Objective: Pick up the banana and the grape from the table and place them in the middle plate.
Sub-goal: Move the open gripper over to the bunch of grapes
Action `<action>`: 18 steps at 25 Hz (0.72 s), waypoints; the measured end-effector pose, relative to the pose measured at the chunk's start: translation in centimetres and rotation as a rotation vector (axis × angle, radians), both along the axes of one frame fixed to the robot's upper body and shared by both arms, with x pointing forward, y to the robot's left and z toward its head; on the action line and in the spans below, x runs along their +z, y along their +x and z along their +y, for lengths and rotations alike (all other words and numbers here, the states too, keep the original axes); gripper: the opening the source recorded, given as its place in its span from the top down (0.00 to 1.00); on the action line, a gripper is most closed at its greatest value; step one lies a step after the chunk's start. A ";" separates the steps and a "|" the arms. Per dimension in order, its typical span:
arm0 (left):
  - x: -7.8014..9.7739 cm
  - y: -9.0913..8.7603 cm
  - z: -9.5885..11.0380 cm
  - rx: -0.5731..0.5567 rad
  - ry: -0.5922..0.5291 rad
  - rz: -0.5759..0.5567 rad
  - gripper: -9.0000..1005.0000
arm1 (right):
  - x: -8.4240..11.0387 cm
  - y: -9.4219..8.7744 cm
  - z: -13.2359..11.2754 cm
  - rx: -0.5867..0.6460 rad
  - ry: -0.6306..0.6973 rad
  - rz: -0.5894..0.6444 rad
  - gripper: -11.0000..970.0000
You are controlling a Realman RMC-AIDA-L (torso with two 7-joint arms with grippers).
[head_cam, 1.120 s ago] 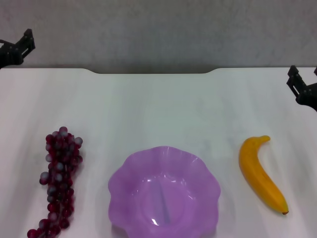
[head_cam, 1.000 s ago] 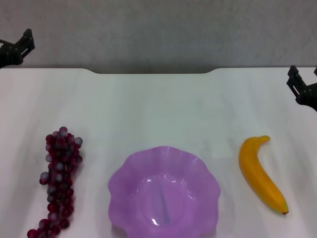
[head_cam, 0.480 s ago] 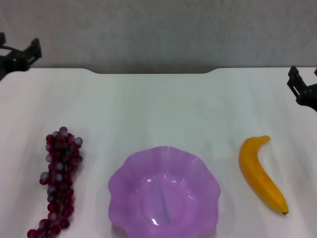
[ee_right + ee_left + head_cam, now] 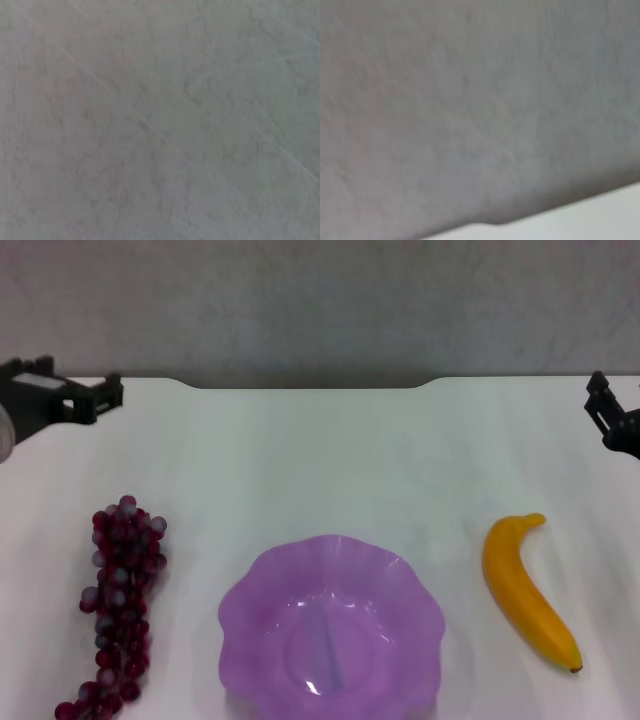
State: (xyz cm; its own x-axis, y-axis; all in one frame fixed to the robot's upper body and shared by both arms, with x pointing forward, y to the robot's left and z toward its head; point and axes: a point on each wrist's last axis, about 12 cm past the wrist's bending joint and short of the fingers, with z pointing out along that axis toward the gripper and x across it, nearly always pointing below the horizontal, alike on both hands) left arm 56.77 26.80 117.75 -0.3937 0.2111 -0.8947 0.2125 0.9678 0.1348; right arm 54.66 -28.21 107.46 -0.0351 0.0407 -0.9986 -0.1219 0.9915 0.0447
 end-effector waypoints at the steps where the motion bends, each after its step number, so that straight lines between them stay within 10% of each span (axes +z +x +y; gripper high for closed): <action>1: 0.1 0.2 -0.2 -0.002 -0.004 0.037 0.21 | 0.0 0.0 0.0 0.000 0.001 -0.001 0.32; 18: -3.7 3.1 -0.2 0.105 0.029 0.451 0.21 | 0.3 0.0 0.0 -0.001 0.005 -0.015 0.32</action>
